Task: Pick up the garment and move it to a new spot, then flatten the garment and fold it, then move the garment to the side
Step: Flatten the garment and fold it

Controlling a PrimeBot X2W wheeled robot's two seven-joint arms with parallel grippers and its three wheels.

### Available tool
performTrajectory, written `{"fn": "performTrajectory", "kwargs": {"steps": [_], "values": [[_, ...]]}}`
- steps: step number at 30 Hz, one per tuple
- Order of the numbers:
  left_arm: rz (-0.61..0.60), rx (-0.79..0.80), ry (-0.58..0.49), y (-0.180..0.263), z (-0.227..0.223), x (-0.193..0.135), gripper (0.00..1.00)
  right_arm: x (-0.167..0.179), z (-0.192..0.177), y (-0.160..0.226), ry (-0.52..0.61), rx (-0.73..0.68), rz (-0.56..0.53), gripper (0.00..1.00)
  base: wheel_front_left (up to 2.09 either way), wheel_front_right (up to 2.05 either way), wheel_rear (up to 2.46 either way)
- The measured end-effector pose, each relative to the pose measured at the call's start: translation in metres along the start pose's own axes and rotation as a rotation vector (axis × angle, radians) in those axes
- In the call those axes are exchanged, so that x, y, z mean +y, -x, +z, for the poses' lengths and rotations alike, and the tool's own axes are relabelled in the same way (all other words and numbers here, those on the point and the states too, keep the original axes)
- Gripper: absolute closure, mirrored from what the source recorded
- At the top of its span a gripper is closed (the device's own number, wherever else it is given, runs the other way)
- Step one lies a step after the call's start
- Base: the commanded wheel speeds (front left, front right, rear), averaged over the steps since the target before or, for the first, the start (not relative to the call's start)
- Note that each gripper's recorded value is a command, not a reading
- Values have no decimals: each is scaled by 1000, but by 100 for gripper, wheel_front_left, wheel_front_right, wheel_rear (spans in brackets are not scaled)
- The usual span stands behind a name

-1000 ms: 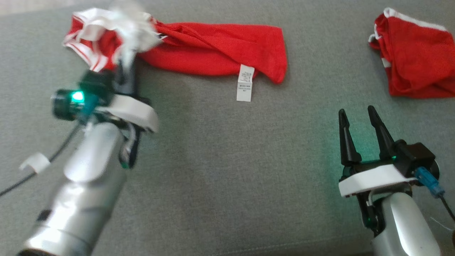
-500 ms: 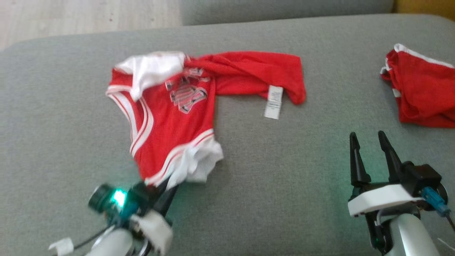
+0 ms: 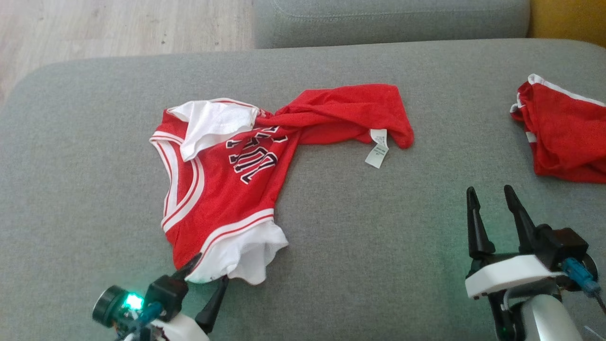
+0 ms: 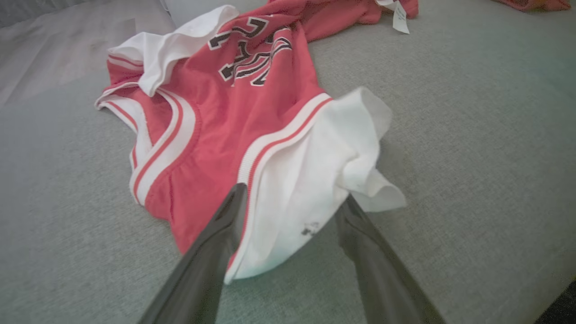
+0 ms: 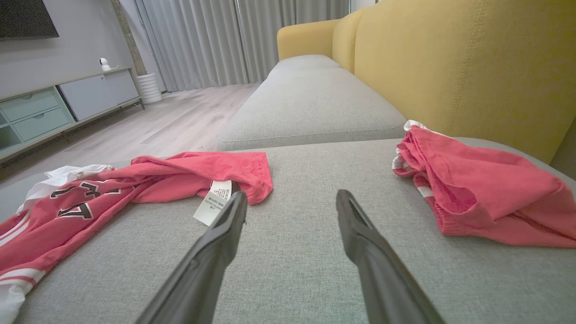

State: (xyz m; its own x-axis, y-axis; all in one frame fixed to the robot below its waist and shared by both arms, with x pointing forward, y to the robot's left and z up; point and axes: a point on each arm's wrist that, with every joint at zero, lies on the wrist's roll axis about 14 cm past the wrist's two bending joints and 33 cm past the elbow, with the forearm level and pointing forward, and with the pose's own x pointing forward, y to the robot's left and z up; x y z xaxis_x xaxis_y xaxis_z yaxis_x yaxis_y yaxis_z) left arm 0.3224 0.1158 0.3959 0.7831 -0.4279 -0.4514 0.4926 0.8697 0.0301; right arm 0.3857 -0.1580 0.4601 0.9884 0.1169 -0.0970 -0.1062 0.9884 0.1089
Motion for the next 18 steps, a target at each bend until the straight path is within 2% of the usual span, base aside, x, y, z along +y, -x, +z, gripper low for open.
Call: {"fn": "performTrajectory", "kwargs": {"steps": [8, 18], "values": [[104, -74, 45, 13, 10, 16, 0, 2, 9, 2, 3, -27, 6, 0, 0, 0, 0], [171, -255, 81, 7, 73, 36, 0, 5, 10, 1, 4, -29, 14, 0, 0, 0, 0]]}}
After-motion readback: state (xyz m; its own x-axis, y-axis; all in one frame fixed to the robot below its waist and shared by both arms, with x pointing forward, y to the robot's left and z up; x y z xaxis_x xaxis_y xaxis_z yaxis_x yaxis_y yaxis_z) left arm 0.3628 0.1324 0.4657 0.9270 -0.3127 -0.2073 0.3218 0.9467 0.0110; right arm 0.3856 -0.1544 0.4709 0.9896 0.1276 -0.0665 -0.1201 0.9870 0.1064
